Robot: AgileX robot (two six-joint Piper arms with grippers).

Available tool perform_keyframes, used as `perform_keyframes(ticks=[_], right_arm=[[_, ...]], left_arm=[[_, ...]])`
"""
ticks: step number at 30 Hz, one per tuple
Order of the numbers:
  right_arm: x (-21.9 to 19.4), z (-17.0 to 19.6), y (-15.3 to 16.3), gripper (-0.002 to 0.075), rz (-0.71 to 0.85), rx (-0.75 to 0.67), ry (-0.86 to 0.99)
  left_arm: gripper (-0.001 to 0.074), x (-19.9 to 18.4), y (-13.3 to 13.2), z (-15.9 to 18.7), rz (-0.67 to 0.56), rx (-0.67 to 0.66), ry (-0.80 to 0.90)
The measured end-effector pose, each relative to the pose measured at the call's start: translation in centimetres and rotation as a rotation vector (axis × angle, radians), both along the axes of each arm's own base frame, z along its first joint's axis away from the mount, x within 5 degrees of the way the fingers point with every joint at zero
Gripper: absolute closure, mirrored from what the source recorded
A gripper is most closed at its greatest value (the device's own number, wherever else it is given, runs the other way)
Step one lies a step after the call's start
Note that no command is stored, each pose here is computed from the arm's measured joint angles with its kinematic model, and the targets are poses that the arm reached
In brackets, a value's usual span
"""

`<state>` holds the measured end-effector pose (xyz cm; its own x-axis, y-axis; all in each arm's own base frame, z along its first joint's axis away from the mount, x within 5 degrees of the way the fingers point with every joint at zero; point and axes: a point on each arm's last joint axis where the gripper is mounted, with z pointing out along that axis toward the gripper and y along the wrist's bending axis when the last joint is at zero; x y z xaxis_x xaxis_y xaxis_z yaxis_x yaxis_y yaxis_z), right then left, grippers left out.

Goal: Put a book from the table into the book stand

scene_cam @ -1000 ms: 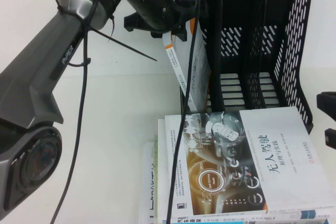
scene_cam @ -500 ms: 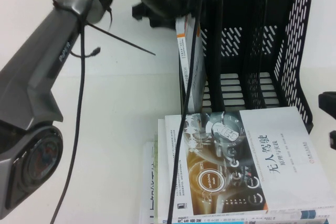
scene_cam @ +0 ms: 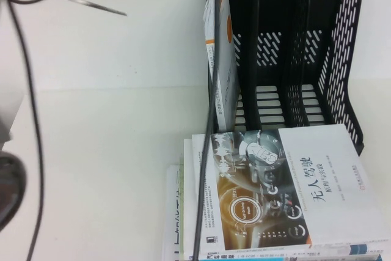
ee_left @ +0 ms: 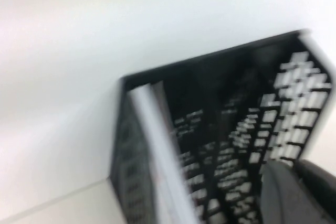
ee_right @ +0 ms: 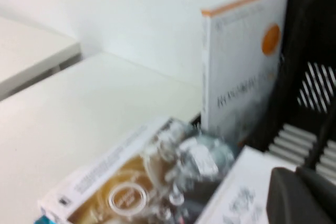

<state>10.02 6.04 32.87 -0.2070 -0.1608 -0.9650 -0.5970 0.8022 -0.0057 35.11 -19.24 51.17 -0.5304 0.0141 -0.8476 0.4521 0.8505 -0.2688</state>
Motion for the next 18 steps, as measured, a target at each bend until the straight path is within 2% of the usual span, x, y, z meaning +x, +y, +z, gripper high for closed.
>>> perform_keyframes(ticks=[8, 14, 18], right_arm=[[-3.2, -5.1, -2.2, 0.0721, -0.139, -0.054, 0.021], [-5.1, -7.7, -2.9, 0.0721, -0.171, -0.069, 0.206], [-5.3, -8.2, -2.9, 0.0721, -0.176, -0.053, 0.247]], left_arm=[[0.0734, -6.7, 1.0, 5.6, -0.156, -0.044, -0.168], [0.0734, -11.5, 3.4, 9.2, -0.200, -0.053, -0.311], [0.0734, -14.4, 4.5, 10.8, -0.232, -0.054, -0.392]])
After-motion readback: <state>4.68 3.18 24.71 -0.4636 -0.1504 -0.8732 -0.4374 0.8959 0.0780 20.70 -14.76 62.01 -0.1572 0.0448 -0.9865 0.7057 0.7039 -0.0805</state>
